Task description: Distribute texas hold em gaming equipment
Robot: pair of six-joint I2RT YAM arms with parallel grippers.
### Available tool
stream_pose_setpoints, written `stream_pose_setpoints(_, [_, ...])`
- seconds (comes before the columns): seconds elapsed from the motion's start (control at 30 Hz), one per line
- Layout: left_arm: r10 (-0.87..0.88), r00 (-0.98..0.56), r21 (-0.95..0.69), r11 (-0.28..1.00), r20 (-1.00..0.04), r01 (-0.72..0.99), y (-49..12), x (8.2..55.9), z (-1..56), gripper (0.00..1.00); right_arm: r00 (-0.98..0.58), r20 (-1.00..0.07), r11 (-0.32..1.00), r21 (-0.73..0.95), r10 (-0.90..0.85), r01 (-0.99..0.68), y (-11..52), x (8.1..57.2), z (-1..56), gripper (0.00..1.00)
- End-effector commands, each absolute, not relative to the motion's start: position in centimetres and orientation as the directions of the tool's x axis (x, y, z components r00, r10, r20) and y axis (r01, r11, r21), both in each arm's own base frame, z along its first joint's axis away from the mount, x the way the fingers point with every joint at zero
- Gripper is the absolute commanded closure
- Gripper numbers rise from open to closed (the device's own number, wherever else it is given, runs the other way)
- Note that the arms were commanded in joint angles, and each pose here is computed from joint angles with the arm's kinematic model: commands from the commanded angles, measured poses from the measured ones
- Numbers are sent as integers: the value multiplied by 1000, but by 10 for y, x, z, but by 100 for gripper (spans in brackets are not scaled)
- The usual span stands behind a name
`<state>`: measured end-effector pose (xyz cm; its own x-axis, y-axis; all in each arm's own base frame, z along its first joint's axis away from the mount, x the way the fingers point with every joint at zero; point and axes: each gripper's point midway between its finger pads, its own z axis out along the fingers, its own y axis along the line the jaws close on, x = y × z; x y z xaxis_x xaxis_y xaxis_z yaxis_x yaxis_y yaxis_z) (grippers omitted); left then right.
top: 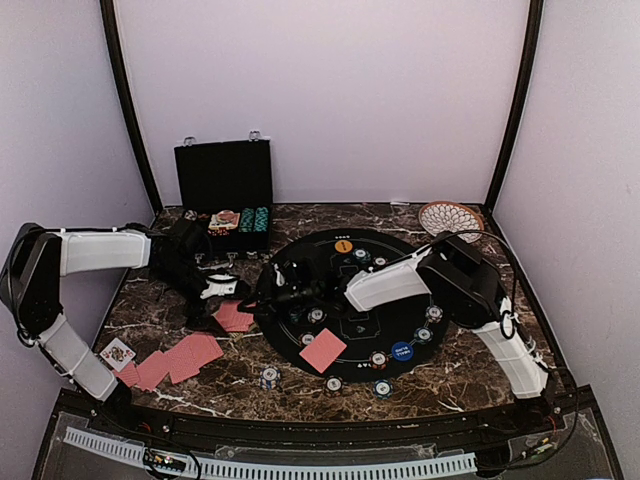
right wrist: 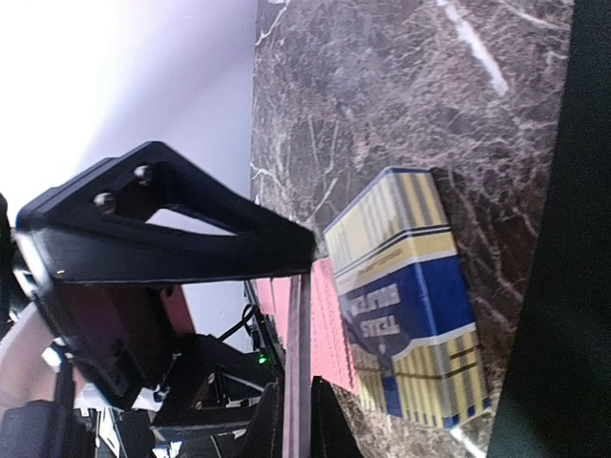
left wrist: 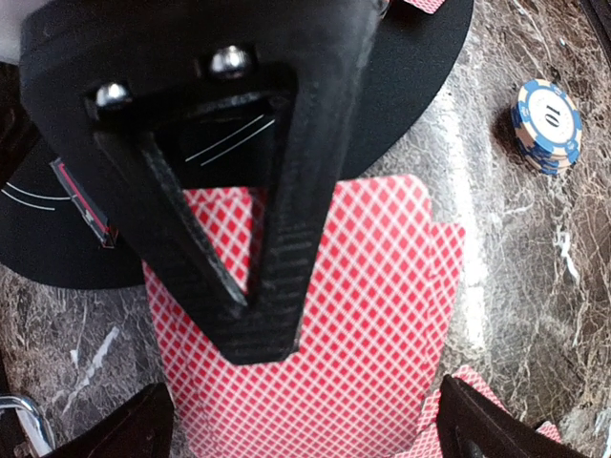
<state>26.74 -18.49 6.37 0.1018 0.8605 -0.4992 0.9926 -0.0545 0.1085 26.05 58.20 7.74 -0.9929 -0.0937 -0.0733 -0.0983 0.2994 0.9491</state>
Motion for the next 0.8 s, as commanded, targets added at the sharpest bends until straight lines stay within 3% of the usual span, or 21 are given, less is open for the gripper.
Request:
stream_pose_setpoints(0.0, [862, 111, 91, -76, -494, 993, -182, 259, 65, 1, -988, -100, 214, 969, -116, -123, 582, 255, 112, 100])
stream_pose_setpoints(0.77, [851, 141, 126, -88, -505, 988, -198, 263, 59, 1, -989, -80, 182, 978, -127, -102, 586, 255, 120, 100])
